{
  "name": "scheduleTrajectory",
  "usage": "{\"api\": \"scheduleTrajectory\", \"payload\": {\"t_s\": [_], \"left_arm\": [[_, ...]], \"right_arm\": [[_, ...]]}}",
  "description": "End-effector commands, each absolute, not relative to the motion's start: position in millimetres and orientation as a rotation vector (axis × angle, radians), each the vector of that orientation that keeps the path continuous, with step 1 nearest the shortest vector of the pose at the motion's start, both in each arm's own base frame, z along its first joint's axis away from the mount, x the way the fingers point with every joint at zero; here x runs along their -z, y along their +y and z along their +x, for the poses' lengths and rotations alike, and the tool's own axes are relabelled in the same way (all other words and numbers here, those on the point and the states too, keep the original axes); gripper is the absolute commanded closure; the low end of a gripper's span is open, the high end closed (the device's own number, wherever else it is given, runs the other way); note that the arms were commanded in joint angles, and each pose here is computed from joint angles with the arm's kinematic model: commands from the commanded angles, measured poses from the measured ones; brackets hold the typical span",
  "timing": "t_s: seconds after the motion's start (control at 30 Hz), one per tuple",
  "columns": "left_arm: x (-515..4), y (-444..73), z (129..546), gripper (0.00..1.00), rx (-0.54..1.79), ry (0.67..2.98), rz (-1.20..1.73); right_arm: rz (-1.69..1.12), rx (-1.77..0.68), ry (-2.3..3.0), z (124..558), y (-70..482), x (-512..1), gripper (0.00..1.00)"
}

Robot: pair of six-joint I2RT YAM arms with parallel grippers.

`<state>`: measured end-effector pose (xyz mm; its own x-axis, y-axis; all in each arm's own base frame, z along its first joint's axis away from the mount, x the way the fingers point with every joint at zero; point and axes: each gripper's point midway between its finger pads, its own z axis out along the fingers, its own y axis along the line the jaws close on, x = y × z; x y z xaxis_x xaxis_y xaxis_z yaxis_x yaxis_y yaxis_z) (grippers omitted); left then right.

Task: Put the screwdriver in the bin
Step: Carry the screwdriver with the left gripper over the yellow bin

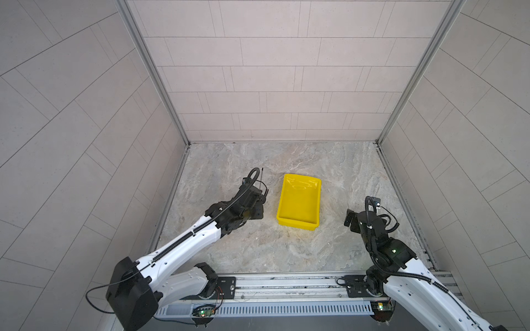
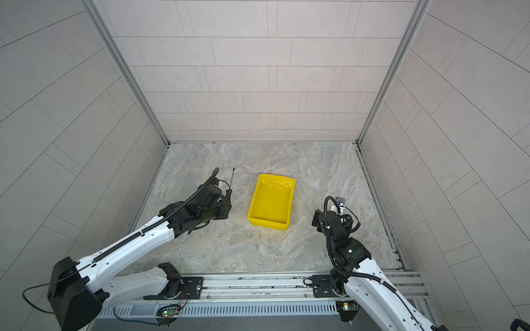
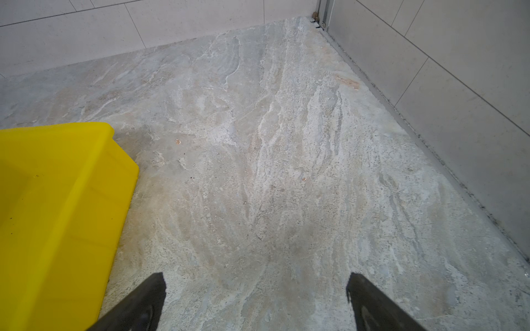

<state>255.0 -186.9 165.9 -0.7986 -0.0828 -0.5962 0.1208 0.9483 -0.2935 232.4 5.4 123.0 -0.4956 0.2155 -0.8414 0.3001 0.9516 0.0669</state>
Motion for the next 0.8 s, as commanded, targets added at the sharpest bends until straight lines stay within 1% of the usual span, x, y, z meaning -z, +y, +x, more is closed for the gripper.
{"api": "scheduleTrajectory", "payload": {"t_s": [0.0,0.13,0.33,0.5,0.63,0.77], "left_arm": [[-181.5,-203.1,256.0,0.81,0.441,2.428,0.066],[-182.9,-233.7,260.8,0.81,0.473,2.422,0.127],[-175.1,-275.4,264.7,0.82,0.433,2.446,0.226],[-149.1,-303.2,263.6,0.82,0.360,2.475,0.348],[-122.2,-312.1,268.9,0.82,0.261,2.515,0.409],[-104.2,-320.1,268.6,0.83,0.231,2.552,0.451]], "right_arm": [[0.381,0.124,2.117,228.6,2.2,-118.2,0.01],[0.384,0.120,2.110,227.7,1.5,-119.8,0.01],[0.386,0.101,2.093,226.8,1.7,-121.2,0.01],[0.388,0.109,2.093,226.9,0.9,-121.1,0.01],[0.385,0.111,2.095,227.1,1.0,-121.4,0.01],[0.383,0.108,2.093,228.1,1.8,-121.3,0.01]]}}
